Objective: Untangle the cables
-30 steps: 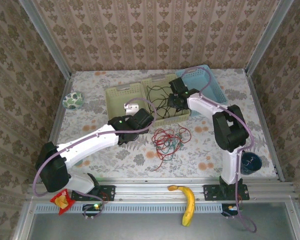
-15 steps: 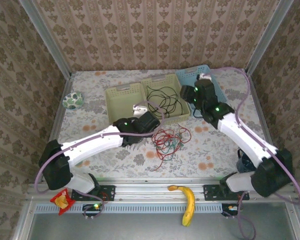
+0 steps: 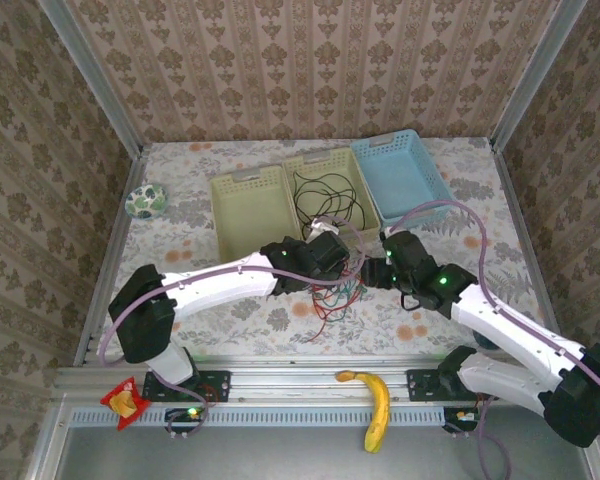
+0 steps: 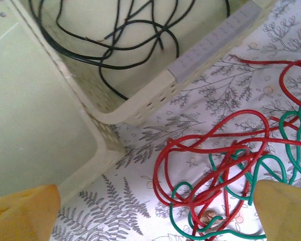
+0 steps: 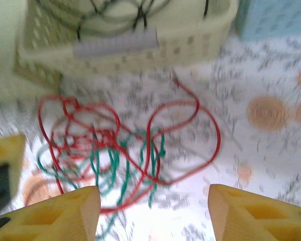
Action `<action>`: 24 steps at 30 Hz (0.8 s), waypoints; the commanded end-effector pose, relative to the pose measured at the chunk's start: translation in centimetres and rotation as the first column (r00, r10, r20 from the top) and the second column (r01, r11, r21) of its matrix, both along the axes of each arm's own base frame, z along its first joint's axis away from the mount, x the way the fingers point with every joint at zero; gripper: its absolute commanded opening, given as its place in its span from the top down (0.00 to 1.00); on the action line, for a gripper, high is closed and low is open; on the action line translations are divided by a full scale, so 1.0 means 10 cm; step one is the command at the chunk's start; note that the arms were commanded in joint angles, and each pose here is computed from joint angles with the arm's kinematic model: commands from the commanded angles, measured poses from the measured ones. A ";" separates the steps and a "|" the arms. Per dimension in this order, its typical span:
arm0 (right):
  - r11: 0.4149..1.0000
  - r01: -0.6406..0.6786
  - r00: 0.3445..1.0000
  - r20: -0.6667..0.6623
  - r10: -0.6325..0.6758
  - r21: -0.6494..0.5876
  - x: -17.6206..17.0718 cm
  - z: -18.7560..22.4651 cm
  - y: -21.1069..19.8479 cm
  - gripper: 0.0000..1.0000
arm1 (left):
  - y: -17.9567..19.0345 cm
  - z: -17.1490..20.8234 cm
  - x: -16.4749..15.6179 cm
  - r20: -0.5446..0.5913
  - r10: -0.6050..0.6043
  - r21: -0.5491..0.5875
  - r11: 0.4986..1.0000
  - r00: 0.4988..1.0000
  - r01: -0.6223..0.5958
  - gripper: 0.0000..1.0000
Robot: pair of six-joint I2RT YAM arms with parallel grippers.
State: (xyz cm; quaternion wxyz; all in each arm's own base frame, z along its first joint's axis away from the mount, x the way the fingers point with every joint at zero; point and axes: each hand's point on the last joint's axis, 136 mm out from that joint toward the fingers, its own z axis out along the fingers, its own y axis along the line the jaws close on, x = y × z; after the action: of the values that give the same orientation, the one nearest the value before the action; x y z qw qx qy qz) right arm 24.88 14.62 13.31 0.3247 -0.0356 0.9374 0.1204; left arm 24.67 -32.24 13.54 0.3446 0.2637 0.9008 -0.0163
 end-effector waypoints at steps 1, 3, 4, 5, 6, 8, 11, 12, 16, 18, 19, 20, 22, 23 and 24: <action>0.993 0.023 0.999 -0.038 -0.028 -0.119 -0.14 -0.18 -0.24 0.40 | -0.14 0.03 -0.04 -0.021 -0.066 -0.018 0.998 0.998 0.065 0.00; 0.990 0.076 0.996 -0.032 -0.080 -0.116 -0.13 -0.21 -0.33 0.37 | -0.17 0.00 -0.08 -0.039 -0.092 -0.016 0.996 0.995 0.092 0.00; 0.990 0.097 0.994 -0.041 -0.101 -0.098 -0.12 -0.24 -0.35 0.37 | -0.20 -0.02 -0.10 -0.048 -0.113 -0.014 0.994 0.992 0.113 0.00; 0.991 0.114 0.992 -0.051 -0.118 -0.075 -0.11 -0.26 -0.36 0.37 | -0.23 -0.03 -0.13 -0.052 -0.134 0.000 0.991 0.990 0.135 0.00; 0.990 0.122 0.990 -0.062 -0.126 -0.070 -0.12 -0.29 -0.38 0.37 | -0.27 -0.04 -0.15 -0.052 -0.153 0.012 0.988 0.987 0.154 0.00; 0.987 0.140 0.987 -0.073 -0.145 -0.073 -0.10 -0.32 -0.42 0.37 | -0.37 -0.06 -0.22 -0.054 -0.203 0.036 0.978 0.978 0.205 0.00; 0.985 0.158 0.983 -0.086 -0.164 -0.075 -0.08 -0.35 -0.46 0.37 | -0.51 -0.16 -0.31 -0.084 -0.264 0.054 0.962 0.961 0.269 0.03; 0.984 0.162 0.982 -0.090 -0.168 -0.073 -0.08 -0.36 -0.47 0.37 | -0.54 -0.19 -0.33 -0.094 -0.278 0.061 0.957 0.956 0.284 0.04; 0.981 0.182 0.977 -0.096 -0.188 -0.070 -0.07 -0.37 -0.51 0.37 | -0.64 -0.34 -0.41 -0.150 -0.331 0.048 0.939 0.932 0.341 0.08; 0.978 0.199 0.974 -0.095 -0.205 -0.064 -0.06 -0.36 -0.55 0.37 | -0.69 -0.39 -0.47 -0.180 -0.364 0.016 0.928 0.914 0.372 0.09; 0.976 0.208 0.972 -0.098 -0.213 -0.059 -0.06 -0.36 -0.56 0.37 | -0.70 -0.40 -0.49 -0.195 -0.376 -0.002 0.924 0.906 0.383 0.09; 0.976 0.213 0.971 -0.102 -0.218 -0.053 -0.05 -0.36 -0.58 0.37 | -0.71 -0.40 -0.51 -0.208 -0.387 -0.017 0.920 0.898 0.392 0.09; 0.974 0.222 0.967 -0.119 -0.225 -0.037 -0.05 -0.38 -0.60 0.37 | -0.72 -0.41 -0.55 -0.229 -0.406 -0.044 0.912 0.885 0.407 0.09; 0.973 0.228 0.964 -0.133 -0.230 -0.026 -0.05 -0.40 -0.61 0.38 | -0.71 -0.41 -0.55 -0.234 -0.409 -0.052 0.911 0.882 0.408 0.09; 0.974 0.224 0.963 -0.151 -0.223 -0.011 -0.06 -0.41 -0.60 0.38 | -0.69 -0.41 -0.54 -0.234 -0.406 -0.053 0.913 0.883 0.405 0.09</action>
State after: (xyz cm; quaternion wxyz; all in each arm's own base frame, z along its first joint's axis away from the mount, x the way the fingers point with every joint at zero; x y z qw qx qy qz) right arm 25.00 8.57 10.10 0.2904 0.0710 0.9516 0.0719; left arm 19.87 -39.09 9.24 0.2368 0.4258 0.8682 -0.0942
